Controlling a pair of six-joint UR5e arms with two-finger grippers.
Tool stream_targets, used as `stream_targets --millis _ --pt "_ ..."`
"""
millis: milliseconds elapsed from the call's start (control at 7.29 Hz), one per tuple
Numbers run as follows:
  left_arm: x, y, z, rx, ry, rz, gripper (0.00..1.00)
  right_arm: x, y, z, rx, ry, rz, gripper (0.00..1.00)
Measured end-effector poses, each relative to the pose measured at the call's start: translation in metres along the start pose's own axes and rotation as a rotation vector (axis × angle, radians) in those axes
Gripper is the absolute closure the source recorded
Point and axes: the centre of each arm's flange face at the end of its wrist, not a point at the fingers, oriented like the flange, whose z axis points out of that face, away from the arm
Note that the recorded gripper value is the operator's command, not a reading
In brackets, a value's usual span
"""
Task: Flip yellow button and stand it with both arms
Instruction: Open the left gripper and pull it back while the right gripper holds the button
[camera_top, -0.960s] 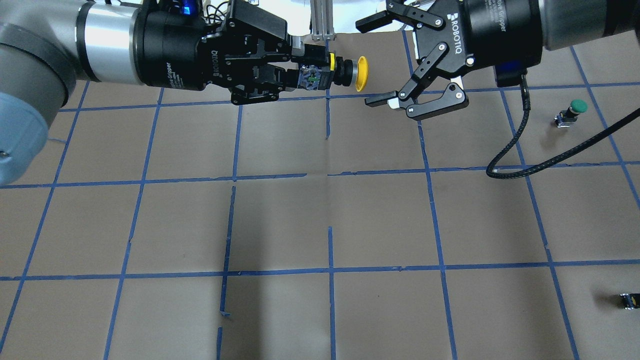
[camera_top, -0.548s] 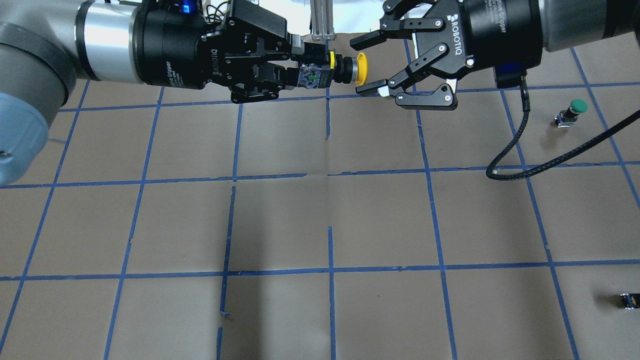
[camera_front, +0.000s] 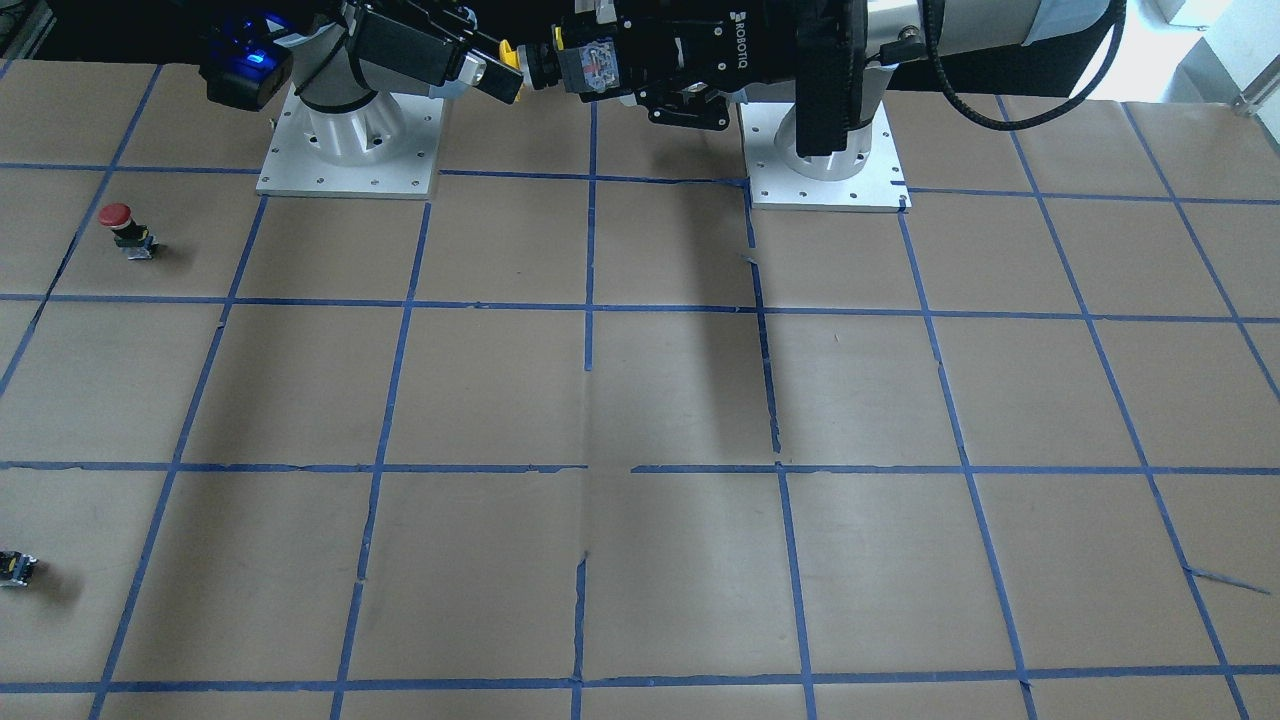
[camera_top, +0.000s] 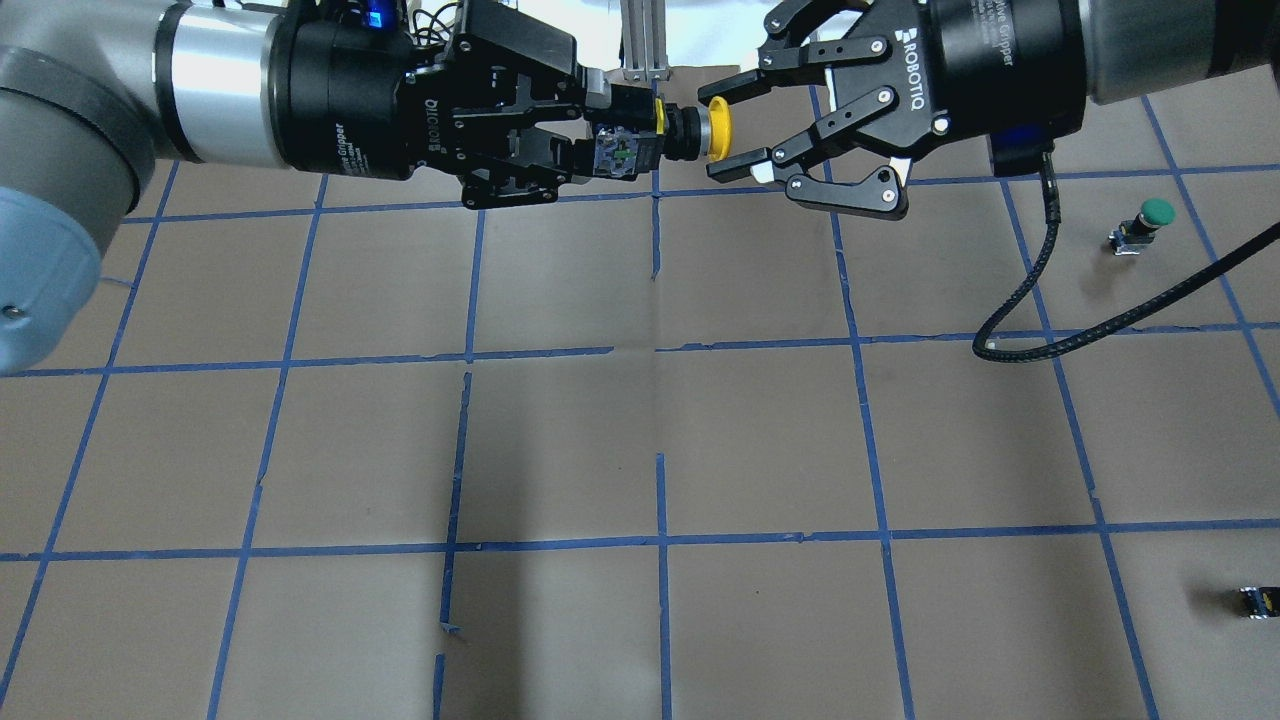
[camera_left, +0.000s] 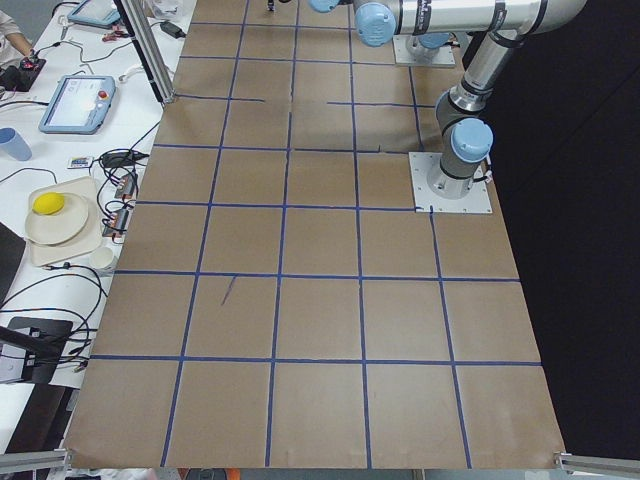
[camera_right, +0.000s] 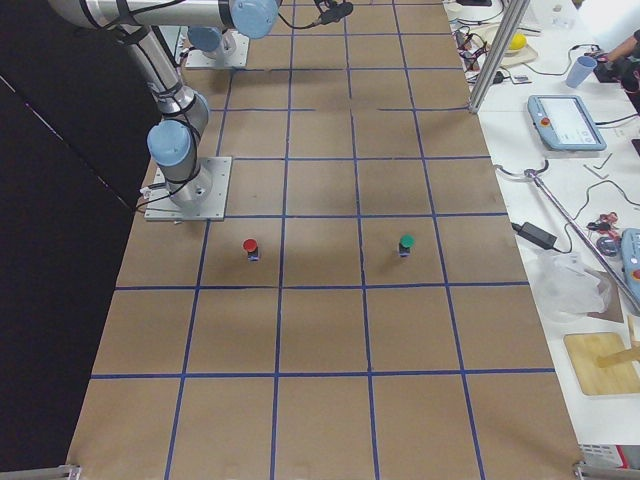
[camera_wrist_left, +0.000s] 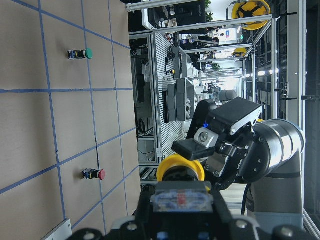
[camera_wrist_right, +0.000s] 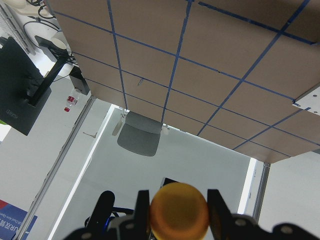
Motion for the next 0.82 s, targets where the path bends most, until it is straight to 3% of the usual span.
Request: stream_targets --millis 411,548,823 --pt "0.000 -0.001 0.000 0.005 -0.010 0.015 0.00 -0.002 -0.005 -0.002 0.015 0.000 -0.009 0.76" --pt "0.000 -0.002 -0.002 0.005 -0.037 0.017 0.00 -0.003 -0.013 -0.006 0.053 0.006 -0.035 0.76" --pt "-0.011 -0.001 -0.006 -0.005 -0.184 0.033 0.00 -0.007 -0.050 -0.026 0.207 0.051 -0.159 0.76"
